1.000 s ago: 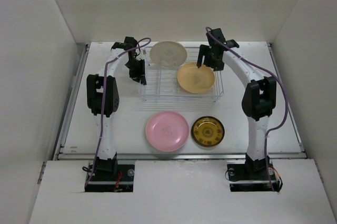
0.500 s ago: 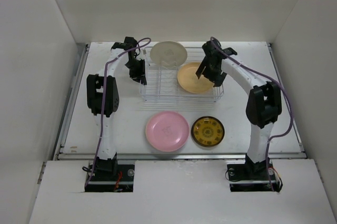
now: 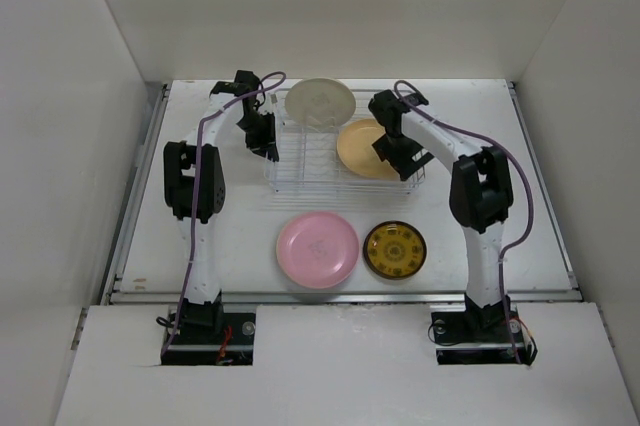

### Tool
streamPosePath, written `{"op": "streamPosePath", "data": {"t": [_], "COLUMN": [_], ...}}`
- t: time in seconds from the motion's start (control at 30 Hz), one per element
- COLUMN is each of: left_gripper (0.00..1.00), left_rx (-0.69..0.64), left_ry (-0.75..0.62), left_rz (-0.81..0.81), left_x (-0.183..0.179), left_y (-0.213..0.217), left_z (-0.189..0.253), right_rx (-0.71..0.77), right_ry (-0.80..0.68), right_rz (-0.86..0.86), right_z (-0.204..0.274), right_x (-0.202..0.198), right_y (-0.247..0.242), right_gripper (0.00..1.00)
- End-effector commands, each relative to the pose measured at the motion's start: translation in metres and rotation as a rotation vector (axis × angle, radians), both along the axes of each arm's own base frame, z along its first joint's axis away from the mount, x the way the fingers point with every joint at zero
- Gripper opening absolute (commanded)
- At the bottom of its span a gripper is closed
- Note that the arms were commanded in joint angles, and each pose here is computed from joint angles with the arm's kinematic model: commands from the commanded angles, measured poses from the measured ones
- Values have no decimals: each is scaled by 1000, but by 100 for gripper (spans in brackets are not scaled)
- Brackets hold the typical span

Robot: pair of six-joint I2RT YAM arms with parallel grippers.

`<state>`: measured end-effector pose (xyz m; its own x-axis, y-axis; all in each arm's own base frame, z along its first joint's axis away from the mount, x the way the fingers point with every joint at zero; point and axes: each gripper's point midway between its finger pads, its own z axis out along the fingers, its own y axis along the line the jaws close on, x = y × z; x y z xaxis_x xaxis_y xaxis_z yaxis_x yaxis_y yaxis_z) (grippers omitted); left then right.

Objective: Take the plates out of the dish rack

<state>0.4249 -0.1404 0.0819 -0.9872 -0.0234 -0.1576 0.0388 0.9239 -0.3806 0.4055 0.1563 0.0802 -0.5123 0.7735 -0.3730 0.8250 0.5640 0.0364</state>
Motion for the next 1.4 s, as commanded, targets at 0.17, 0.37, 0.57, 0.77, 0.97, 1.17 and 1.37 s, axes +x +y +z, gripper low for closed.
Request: {"op": "streamPosePath", "data": {"t": [0.17,0.37,0.57,0.77,0.97,1.17,1.37], "left_gripper": [0,0,0,0,0,0,0], "left_rx": [-103,-103,-102,-98,-100,-100,-100], "left_ry": [-4,-6,3,21,12,10,12], "left_rz": [41,50,51,52,51,51,51], "left_x": [-2,-1,-1,-3,-1,2,1], "left_y": [-14,-10,-10,-10,-10,-10,-10], "left_z": [21,23,20,15,18,20,22], "right_rx": [-22,16,-22,-120,-208,-274,-319], "right_ry": [0,22,14,-62,-123,-200,-291], "right_rz": [-56,55,71,121,144,143,143], "right_z": [-20,-41,-28,28,68,93,120], "right_x": [7,21,19,15,-1,-7,-7], "right_y": [-28,-18,-26,-25,-38,-50,-59], "right_gripper": [72,13,0,0,0,0,0]}}
